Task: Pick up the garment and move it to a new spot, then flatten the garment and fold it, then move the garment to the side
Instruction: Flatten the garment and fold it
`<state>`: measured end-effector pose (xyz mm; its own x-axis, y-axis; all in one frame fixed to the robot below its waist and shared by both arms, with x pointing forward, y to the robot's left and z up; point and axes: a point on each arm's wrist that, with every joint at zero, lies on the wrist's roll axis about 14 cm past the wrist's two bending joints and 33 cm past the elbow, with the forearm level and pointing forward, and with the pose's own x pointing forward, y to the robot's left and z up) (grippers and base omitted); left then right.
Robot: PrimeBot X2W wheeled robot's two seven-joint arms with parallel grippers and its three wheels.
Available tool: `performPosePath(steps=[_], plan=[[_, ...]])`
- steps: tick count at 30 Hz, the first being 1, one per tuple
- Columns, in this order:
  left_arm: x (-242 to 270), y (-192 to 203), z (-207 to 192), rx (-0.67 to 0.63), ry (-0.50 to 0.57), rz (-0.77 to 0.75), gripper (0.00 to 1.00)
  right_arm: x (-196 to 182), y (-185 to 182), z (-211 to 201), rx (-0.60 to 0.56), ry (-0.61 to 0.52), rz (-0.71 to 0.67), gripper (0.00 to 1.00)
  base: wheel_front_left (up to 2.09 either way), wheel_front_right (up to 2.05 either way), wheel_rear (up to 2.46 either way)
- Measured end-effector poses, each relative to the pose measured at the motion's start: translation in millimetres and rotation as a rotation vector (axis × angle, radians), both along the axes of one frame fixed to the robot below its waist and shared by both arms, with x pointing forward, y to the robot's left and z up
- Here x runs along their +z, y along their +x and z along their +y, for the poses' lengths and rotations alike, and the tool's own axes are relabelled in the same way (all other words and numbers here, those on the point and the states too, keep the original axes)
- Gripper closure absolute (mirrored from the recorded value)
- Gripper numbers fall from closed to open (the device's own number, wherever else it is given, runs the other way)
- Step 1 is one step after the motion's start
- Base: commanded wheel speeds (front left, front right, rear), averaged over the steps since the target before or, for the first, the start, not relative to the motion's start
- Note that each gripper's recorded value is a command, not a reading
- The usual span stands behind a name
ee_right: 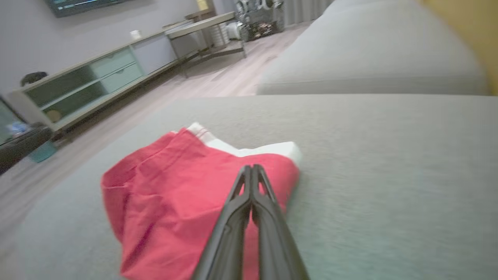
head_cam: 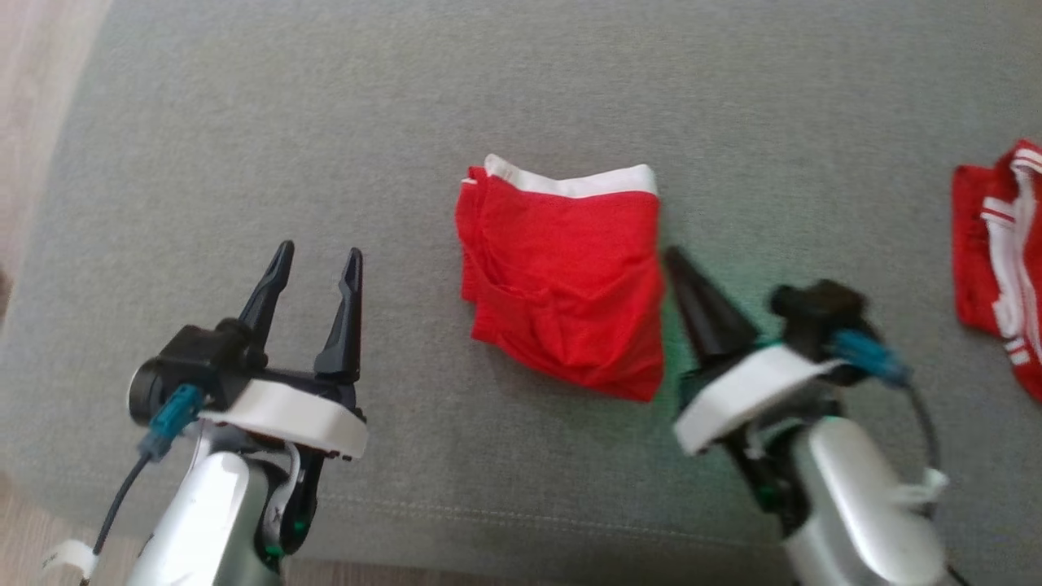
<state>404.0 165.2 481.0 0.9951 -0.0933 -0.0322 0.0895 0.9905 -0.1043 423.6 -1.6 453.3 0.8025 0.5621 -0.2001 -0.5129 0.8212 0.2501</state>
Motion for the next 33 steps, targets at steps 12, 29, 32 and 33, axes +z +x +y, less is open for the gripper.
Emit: performPosePath(steps=[12, 29, 32, 33], plan=[[-9.7, -6.0, 12.3, 0.044, -0.007, 0.027, 0.0, -53.4, -37.4, 78.1, 0.28, 0.008, 0.179, 1.0, 0.0, 0.0, 0.0], [-10.3, -1.4, 8.1, 0.034, -0.011, 0.021, 0.0, -46.0, -64.6, 110.2, 0.424, 0.044, 0.167, 1.0, 0.0, 0.0, 0.0], [-8.1, 0.4, 4.4, 0.024, -0.014, 0.013, 0.0, -26.1, -35.7, 98.2, 0.341, 0.081, 0.092, 1.0, 0.0, 0.0, 0.0], [-6.9, 0.9, 3.0, 0.02, -0.014, 0.009, 0.0, -17.5, -24.3, 92.0, 0.307, 0.09, 0.059, 1.0, 0.0, 0.0, 0.0]])
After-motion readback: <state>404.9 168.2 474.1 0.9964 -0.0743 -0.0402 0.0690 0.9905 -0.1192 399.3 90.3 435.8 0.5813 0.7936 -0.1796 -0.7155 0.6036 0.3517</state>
